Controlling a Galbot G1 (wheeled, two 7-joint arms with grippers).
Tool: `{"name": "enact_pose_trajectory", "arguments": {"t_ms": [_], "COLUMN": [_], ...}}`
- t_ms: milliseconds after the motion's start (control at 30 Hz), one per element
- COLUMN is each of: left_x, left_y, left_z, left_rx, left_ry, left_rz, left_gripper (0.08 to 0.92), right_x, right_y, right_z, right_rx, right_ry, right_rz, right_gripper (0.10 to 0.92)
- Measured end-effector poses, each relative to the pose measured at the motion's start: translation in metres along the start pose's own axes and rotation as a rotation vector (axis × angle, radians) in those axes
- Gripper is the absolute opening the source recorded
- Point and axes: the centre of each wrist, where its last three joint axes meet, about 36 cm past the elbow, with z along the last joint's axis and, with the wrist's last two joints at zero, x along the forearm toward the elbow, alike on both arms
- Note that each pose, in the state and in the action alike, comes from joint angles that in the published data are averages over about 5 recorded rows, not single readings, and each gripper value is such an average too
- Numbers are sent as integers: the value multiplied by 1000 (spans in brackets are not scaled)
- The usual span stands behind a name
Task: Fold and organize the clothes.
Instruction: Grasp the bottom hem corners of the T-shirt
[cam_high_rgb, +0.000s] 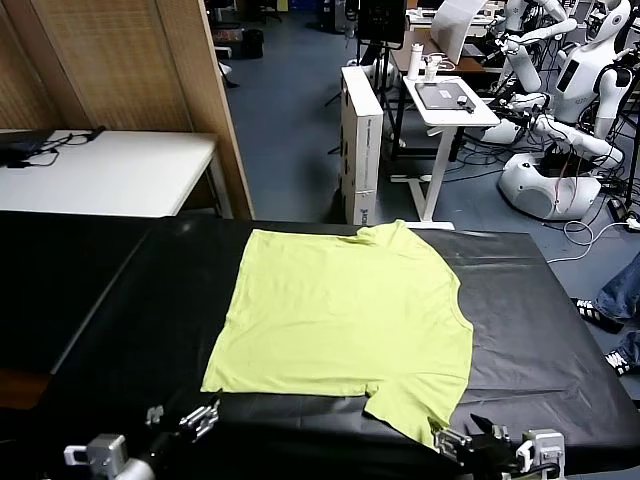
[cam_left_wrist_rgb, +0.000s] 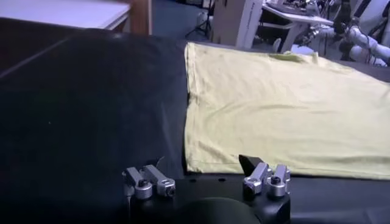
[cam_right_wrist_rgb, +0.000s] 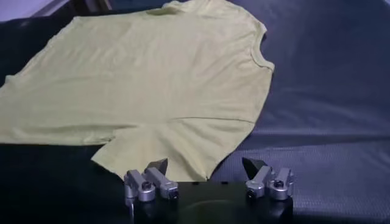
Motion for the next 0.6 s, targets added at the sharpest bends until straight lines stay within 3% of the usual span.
{"name": "enact_pose_trajectory", "arguments": {"t_ms": [100, 367, 600], "left_x": [-2, -7, -10], "left_y": [0, 0, 0], "left_z": [2, 6, 12], "left_rx": [1, 8, 15], "left_ry": [-1, -1, 2], "left_rz": [-1, -2, 5], "left_gripper": [907, 900, 799], "right_x": [0, -4, -5], "right_y": [1, 3, 3], "right_z": [1, 7, 11], "right_rx": [0, 5, 6], "right_ry": [1, 13, 28], "right_rz": [0, -3, 0], "right_gripper": [895, 719, 592]}}
